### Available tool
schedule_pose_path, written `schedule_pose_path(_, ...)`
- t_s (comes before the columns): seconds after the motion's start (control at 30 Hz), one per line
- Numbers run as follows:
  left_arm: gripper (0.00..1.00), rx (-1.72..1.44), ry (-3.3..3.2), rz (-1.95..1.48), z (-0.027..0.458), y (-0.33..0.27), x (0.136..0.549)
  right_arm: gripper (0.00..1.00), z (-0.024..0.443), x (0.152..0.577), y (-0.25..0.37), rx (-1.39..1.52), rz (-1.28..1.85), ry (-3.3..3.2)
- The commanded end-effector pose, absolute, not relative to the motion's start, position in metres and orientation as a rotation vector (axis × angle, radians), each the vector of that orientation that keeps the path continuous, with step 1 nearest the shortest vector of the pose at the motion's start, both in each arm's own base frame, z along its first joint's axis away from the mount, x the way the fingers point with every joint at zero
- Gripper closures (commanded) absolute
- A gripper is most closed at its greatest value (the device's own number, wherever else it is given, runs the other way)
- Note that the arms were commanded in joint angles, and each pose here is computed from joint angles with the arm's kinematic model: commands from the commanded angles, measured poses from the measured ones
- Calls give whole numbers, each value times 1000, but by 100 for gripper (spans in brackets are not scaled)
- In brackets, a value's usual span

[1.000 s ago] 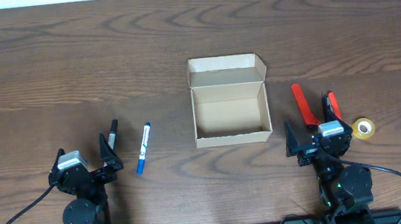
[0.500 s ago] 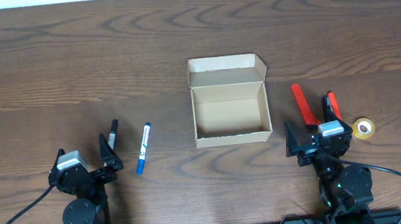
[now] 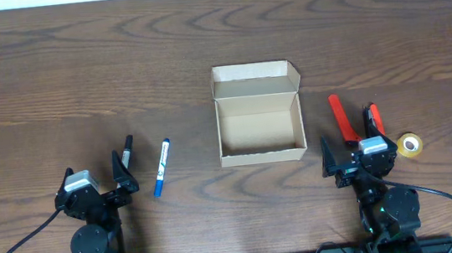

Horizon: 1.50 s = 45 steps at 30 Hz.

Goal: Pack container

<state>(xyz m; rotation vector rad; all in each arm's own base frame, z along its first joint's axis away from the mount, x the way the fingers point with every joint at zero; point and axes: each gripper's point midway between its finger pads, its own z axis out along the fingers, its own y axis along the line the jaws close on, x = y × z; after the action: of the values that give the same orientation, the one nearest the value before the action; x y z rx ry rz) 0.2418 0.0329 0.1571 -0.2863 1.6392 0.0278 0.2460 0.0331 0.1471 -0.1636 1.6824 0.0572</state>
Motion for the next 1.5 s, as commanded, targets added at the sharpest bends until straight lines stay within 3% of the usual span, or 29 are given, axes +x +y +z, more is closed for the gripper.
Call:
schedule_pose_path(0.0, 5, -296, 1692, 31, 139, 33, 241, 1, 147, 245, 36, -181, 60, 1678)
schedule_pose_path(0.5, 5, -296, 1691, 32, 139, 33, 241, 1, 149, 246, 24, 3, 122, 1694)
schedule_pose_path(0.8, 5, -297, 1691, 33, 139, 34, 241, 1, 212, 234, 2, -12, -25, 1837)
schedule_pose_path(1.07, 5, -301, 1690, 38, 139, 35, 241, 1, 236, 264, 23, -91, 134, 2227)
schedule_pose_path(1.47, 4, -301, 1690, 38, 139, 35, 241, 1, 274, 301, 15, -326, 28, 2605)
